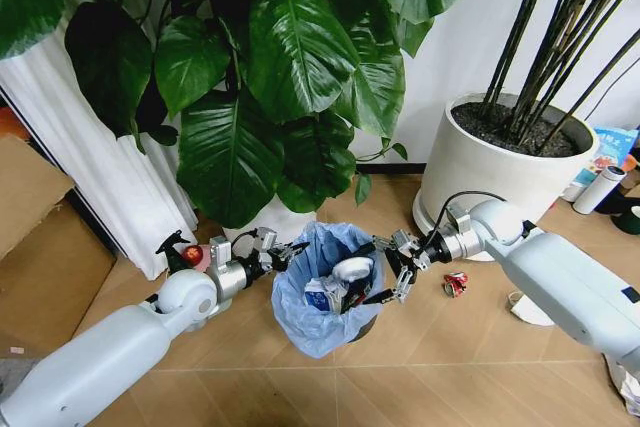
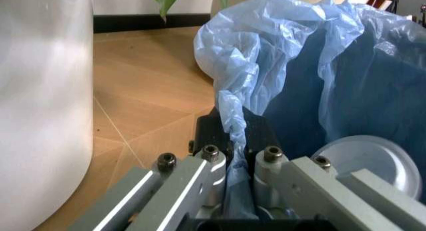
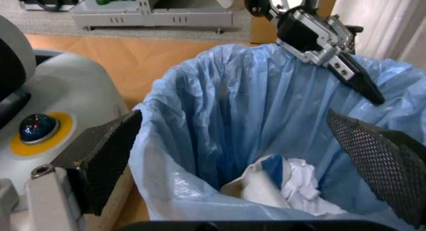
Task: Pick up the trash bin and place the garbage on the floor into it.
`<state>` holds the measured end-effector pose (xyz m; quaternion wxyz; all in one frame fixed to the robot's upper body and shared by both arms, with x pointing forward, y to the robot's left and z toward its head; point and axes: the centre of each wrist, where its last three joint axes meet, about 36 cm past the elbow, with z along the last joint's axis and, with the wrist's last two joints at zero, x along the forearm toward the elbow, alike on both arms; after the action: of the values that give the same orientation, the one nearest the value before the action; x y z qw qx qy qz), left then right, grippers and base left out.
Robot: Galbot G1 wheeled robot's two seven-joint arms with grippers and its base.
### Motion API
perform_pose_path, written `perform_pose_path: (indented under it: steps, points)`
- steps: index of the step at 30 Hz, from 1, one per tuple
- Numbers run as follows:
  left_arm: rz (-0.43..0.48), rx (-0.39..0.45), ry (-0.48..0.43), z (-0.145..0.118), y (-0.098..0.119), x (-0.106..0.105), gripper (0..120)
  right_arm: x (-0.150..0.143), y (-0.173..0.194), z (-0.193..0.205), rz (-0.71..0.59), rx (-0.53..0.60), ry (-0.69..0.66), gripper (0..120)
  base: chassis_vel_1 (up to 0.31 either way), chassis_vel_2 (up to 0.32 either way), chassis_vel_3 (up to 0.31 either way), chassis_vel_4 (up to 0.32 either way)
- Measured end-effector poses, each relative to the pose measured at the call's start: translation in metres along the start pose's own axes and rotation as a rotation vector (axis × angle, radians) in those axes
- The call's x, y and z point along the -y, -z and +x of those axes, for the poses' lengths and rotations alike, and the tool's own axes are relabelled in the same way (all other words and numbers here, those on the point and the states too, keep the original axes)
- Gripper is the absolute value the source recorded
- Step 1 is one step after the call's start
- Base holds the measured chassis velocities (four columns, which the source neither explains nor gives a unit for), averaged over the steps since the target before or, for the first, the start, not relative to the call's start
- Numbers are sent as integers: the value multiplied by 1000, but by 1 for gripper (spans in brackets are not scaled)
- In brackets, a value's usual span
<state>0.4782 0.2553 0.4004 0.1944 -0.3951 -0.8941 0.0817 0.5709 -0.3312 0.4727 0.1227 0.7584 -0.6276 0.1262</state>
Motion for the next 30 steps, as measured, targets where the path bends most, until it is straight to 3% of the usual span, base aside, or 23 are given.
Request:
perform_pose_path:
  steps: [7,17,19,20,23,24,28,30]
  points:
    - [0,0,0,0,0,0,0,0,-3,2,5,0,-3,100,0,0,0,0]
    - [5,11,20,6,2,-4,0,-13,-22,4,-118,292,-130,100,0,0,0,0]
    - [5,19,30,9,6,-6,0,-23,-35,10,-155,395,-246,100,0,0,0,0]
    - [5,19,30,9,6,-6,0,-23,-35,10,-155,395,-246,100,0,0,0,0]
    - [1,38,51,19,14,-10,0,-41,-50,18,-158,485,-455,100,0,0,0,0]
    - [1,38,51,19,14,-10,0,-41,-50,18,-158,485,-455,100,0,0,0,0]
    - [1,55,73,33,17,-12,0,-71,-79,19,-182,501,-750,100,0,0,0,0]
    - [4,61,80,37,17,-13,0,-79,-85,19,-194,488,-814,100,0,0,0,0]
